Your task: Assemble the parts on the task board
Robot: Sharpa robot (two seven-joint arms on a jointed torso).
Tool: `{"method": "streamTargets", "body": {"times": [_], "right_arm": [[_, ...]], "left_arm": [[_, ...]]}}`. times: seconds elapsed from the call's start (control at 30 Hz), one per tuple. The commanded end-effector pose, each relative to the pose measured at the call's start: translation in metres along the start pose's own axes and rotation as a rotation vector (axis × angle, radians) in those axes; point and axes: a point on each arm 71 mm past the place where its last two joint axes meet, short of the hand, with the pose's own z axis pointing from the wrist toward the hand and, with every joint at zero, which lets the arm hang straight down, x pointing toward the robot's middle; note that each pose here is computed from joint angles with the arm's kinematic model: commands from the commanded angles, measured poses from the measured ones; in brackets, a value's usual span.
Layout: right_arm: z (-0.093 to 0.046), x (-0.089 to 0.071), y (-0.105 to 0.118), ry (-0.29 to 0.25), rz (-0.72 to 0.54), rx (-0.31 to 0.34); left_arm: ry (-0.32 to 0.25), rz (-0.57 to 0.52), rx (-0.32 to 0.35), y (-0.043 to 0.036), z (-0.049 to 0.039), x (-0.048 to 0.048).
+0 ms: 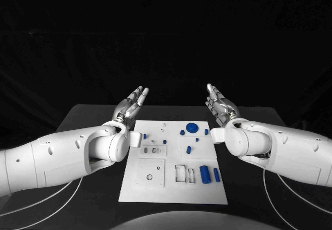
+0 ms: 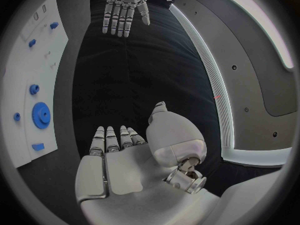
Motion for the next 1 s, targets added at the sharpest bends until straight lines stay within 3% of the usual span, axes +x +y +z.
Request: {"method": "streamTargets", "body": {"times": [0.03, 0.2, 0.23, 0.6, 0.77, 1.0], "right_arm": [[0.000, 0.008, -0.005, 0.138, 0.111, 0.090], [0.000, 0.008, -0.007, 0.162, 0.127, 0.107], [-0.001, -0.003, -0.010, 0.202, 0.102, 0.100], [0.000, -0.010, -0.004, 0.241, -0.042, 0.019], [-0.001, -0.016, 0.010, 0.275, -0.202, -0.031], [0.002, -0.023, 0.043, 0.349, -0.576, -0.056]], "left_arm": [[0.101, -0.114, 0.033, -0.0041, 0.0004, 0.0072], [0.111, -0.121, 0.033, -0.0040, 0.0002, 0.0076], [0.125, -0.127, 0.052, -0.0028, 0.0060, 0.0111], [0.125, -0.116, 0.084, -0.0055, 0.0019, 0.0026], [0.135, -0.106, 0.093, -0.0060, 0.0000, -0.0005], [0.155, -0.074, 0.110, -0.0069, -0.0019, -0.0062]]}}
